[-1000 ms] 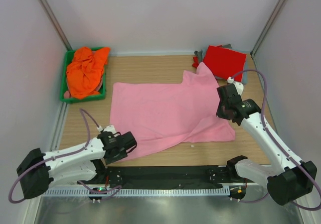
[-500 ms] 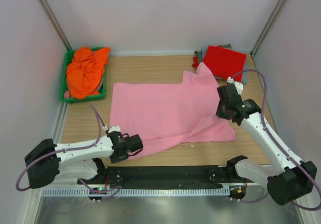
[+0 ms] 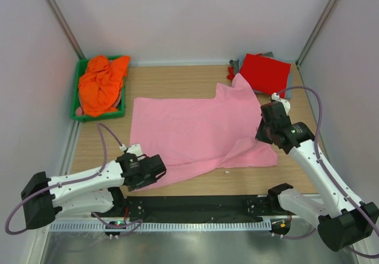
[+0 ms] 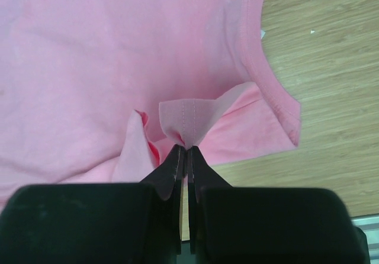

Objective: Fold and stack the t-shirts
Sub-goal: Fold the tshirt

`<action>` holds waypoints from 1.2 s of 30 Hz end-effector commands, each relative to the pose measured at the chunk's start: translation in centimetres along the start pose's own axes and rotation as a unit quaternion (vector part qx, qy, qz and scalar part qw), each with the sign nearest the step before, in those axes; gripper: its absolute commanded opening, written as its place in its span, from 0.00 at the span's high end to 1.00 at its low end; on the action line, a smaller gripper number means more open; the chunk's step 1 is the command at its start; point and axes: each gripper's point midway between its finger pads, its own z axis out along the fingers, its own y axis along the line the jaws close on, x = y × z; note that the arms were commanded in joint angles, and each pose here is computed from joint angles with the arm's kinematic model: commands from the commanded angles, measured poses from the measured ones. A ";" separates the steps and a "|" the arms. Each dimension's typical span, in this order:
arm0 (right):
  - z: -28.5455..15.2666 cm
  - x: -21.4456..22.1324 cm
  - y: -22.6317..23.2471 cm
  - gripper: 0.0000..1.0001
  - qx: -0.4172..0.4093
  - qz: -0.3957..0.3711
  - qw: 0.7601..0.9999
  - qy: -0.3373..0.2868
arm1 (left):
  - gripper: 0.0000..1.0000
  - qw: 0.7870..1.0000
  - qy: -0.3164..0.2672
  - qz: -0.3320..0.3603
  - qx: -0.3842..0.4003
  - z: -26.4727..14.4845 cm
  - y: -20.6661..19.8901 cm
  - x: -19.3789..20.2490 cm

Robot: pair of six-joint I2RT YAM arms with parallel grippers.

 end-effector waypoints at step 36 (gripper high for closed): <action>0.1 1.0 1.4 0.99 -0.046 0.003 0.999 0.018 | 1.00 0.994 -0.026 -0.103 0.037 2.0 1.6 0.3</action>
